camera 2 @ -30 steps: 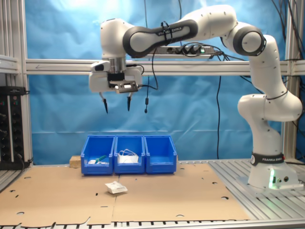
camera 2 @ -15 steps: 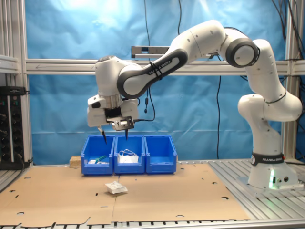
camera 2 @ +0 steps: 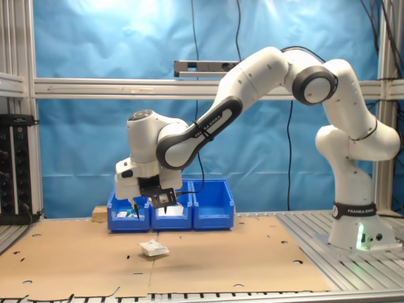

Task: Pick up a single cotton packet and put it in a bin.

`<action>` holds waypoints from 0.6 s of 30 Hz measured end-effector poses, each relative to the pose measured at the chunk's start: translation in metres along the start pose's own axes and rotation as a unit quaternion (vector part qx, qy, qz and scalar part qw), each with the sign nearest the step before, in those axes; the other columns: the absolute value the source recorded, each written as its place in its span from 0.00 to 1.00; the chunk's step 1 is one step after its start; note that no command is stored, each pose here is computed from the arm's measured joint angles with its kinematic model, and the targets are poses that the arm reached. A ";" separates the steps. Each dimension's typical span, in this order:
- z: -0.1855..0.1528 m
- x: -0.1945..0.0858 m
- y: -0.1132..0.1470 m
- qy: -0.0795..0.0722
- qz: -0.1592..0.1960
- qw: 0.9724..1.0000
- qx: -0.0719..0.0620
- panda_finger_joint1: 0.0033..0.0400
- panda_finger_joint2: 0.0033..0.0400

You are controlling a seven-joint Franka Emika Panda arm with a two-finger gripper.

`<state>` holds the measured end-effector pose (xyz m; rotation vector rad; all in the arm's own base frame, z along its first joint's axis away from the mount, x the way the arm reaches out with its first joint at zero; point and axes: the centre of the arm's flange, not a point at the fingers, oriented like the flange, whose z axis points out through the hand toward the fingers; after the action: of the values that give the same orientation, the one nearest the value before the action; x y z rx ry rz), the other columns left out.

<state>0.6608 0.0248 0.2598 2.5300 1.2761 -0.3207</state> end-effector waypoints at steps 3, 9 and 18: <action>0.014 0.006 -0.002 0.003 -0.002 1.000 0.001 1.00 1.00; 0.037 0.014 -0.005 0.010 -0.002 1.000 0.003 1.00 1.00; 0.077 0.023 -0.006 0.022 -0.003 1.000 -0.004 1.00 1.00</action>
<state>0.6642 0.0182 0.1800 2.5398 1.2988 -0.2609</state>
